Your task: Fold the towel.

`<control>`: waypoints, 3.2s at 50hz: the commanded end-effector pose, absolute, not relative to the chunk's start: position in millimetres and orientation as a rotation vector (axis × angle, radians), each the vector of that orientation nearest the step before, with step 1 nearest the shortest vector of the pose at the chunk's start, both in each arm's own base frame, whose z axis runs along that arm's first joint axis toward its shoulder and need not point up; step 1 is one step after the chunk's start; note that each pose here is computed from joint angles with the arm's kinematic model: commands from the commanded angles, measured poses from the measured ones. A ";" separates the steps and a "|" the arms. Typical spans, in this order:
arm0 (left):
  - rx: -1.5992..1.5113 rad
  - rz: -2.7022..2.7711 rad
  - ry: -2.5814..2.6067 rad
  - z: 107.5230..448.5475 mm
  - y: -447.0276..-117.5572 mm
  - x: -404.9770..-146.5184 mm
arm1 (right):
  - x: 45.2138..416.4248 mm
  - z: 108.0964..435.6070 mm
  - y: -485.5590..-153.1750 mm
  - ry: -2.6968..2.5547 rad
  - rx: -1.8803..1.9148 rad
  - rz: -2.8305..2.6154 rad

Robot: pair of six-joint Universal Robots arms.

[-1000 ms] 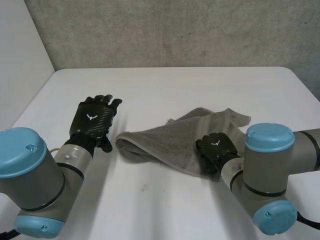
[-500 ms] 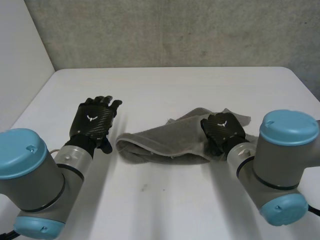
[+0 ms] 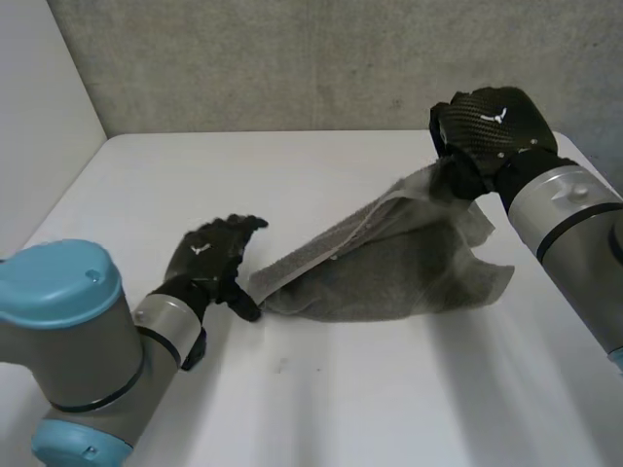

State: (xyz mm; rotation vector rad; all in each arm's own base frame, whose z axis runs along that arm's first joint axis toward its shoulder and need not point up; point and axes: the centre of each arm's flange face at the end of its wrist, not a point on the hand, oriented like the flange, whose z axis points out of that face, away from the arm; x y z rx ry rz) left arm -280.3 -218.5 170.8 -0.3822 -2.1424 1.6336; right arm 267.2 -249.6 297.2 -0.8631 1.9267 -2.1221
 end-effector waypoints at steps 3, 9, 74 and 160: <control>-0.276 1.425 -2.214 145.4 -219.0 -290.3 | 260.8 321.4 -244.3 1.868 -0.840 -2.205; -0.281 1.396 -2.242 130.1 -224.1 -295.2 | 257.4 320.9 -241.5 1.881 -0.837 -2.200; -0.583 1.990 -2.034 206.9 -284.0 -270.3 | 247.9 248.4 -318.5 2.075 -0.786 -2.148; -0.770 1.832 -2.358 158.0 -277.3 -207.7 | 171.5 174.4 -342.5 2.404 -0.742 -2.075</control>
